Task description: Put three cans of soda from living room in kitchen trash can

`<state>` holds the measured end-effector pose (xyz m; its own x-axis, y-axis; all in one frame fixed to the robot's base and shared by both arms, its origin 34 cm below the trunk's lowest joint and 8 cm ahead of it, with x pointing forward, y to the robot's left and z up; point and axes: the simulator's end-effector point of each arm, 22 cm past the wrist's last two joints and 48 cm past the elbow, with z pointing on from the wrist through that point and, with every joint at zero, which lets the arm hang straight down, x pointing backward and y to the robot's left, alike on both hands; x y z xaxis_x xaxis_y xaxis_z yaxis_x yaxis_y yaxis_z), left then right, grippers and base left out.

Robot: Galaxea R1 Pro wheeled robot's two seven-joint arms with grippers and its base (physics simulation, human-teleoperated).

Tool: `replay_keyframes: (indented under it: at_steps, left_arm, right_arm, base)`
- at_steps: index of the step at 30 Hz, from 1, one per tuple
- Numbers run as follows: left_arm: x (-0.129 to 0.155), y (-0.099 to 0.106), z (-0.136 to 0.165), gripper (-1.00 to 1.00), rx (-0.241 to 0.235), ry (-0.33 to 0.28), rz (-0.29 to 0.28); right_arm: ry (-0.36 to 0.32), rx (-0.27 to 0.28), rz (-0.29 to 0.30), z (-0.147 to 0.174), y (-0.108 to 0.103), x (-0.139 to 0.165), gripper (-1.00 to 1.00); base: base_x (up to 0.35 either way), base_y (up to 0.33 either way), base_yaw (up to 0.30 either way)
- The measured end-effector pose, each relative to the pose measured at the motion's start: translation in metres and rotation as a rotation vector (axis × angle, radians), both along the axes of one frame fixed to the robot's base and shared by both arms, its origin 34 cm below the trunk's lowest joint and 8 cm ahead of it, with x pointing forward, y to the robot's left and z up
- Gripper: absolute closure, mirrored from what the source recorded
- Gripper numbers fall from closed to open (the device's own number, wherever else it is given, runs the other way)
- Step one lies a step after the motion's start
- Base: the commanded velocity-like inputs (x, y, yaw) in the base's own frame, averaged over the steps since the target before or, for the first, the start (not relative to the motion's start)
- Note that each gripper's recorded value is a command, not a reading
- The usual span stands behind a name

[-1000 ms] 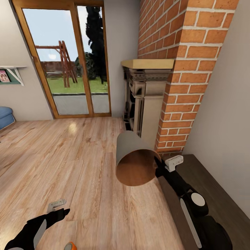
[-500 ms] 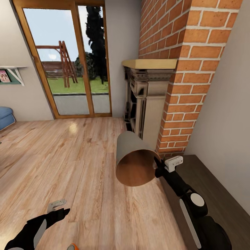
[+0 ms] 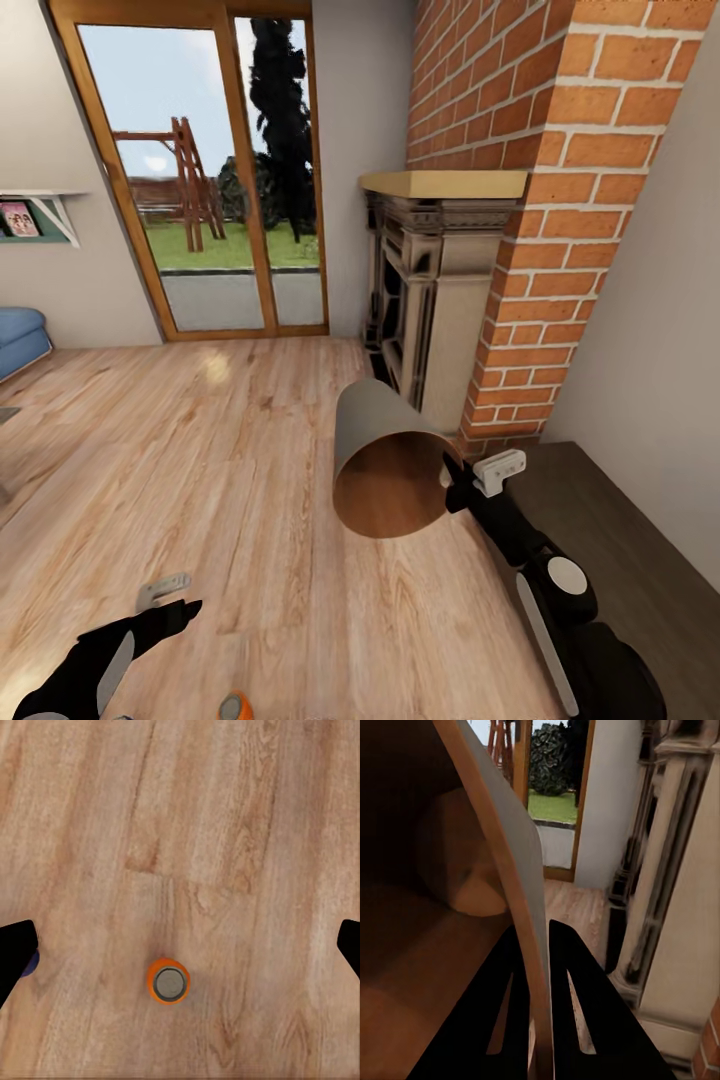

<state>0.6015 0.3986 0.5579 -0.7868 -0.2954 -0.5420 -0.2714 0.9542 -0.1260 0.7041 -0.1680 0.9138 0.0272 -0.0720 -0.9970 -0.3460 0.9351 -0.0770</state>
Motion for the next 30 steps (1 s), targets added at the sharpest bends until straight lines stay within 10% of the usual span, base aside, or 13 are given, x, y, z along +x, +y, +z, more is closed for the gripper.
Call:
replay_keyframes:
  at_steps: [30]
  left_arm:
    - [-0.002, 0.001, -0.029, -1.00, 0.002, 0.000, 0.003]
  right_arm:
    - [0.011, 0.001, 0.000, -0.032, 0.001, -0.002, 1.00]
  base:
    - [-0.007, 0.007, 0.000]
